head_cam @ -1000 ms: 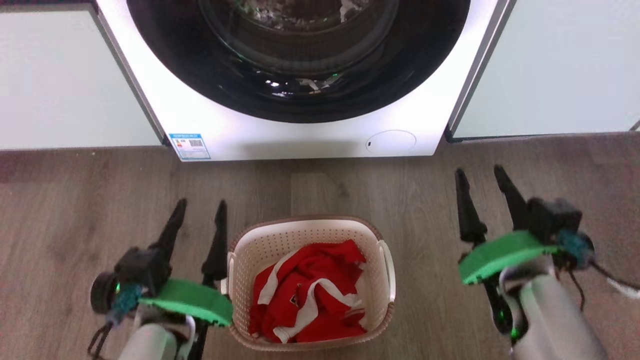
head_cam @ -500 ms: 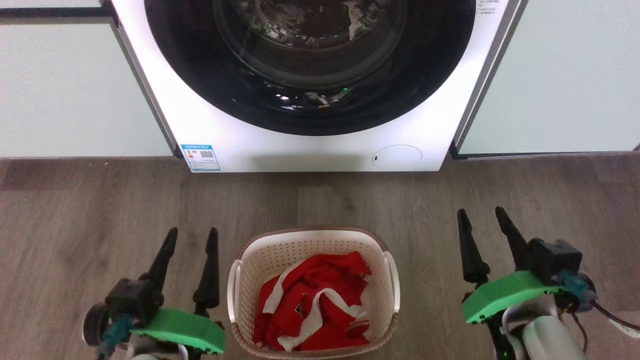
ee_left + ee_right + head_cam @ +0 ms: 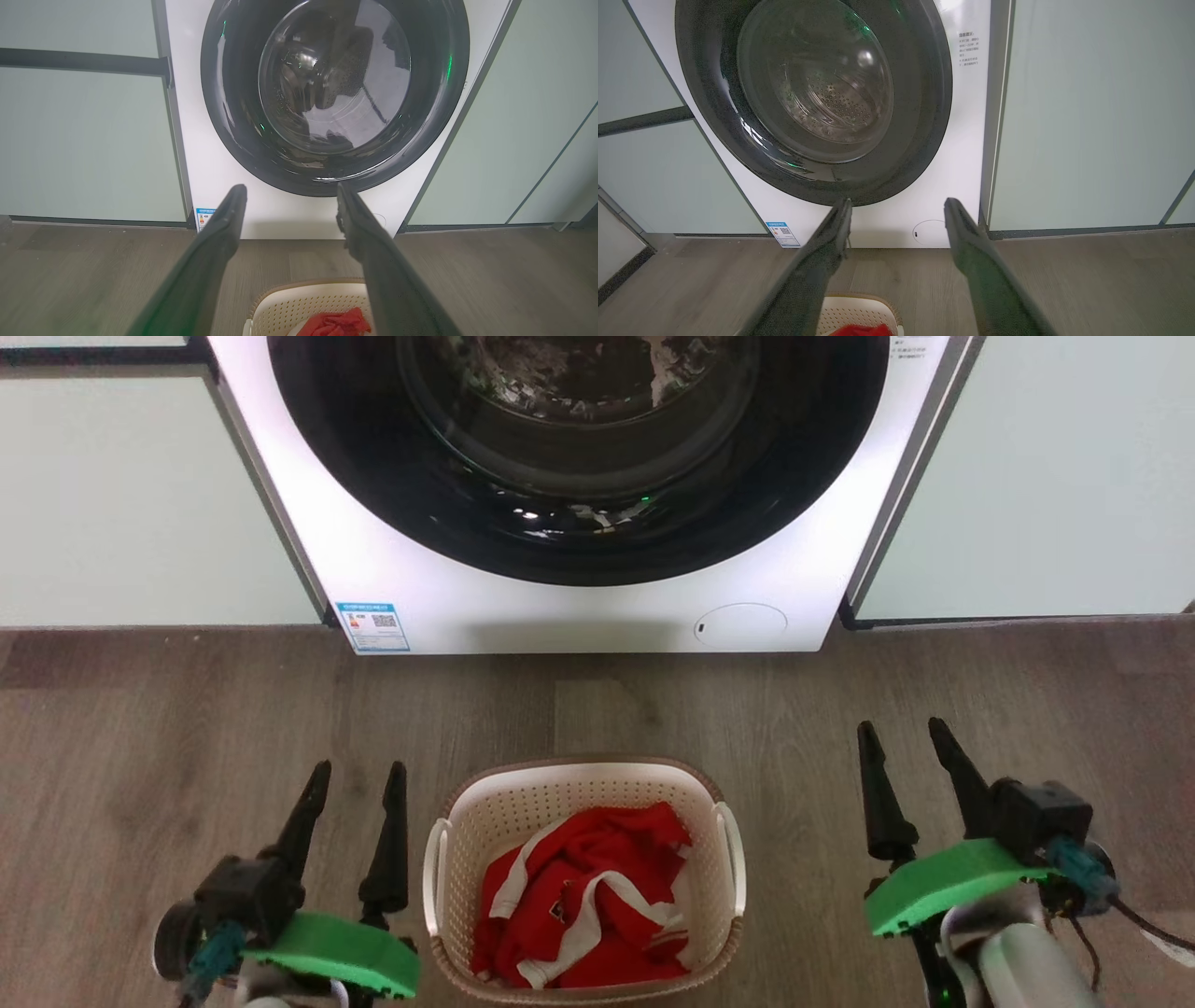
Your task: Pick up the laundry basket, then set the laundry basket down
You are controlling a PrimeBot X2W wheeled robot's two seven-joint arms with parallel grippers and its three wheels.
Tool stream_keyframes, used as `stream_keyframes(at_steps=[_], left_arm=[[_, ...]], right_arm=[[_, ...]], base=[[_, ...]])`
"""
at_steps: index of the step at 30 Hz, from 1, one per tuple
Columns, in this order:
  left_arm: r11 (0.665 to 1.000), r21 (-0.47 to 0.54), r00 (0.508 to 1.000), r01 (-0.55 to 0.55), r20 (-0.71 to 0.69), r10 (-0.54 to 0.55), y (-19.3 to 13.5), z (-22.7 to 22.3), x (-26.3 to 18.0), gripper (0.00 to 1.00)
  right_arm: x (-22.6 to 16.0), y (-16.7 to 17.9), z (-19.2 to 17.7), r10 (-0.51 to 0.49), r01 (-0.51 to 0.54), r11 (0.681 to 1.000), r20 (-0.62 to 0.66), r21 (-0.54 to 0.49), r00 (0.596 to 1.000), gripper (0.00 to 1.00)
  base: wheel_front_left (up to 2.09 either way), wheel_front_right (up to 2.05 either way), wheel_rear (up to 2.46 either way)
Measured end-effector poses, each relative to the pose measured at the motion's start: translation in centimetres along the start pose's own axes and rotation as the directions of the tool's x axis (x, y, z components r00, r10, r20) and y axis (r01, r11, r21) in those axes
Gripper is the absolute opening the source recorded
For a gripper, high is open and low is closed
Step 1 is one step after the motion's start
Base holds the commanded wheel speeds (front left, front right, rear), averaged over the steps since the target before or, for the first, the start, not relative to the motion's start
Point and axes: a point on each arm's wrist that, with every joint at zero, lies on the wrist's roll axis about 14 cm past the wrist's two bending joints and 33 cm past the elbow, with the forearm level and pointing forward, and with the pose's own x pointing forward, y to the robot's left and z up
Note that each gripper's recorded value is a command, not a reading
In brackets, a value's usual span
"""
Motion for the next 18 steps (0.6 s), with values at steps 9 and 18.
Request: stream_keyframes(at_steps=[9,18], left_arm=[[1.0,-0.023,0.996,-0.009,-0.084,0.007,0.0,-2.6,-0.7,0.0],[0.992,-0.111,0.99,-0.053,-0.134,0.038,0.6,-3.9,-1.5,0.0]], right_arm=[[-1.0,-0.9,-2.5,-0.031,0.032,0.999,-0.081,0.01,0.996,0.0],[-2.0,-1.5,-3.7,-0.068,0.08,0.992,-0.125,0.095,0.99,0.0]], base=[[0.0,0.0,0.0],[0.0,0.0,0.0]])
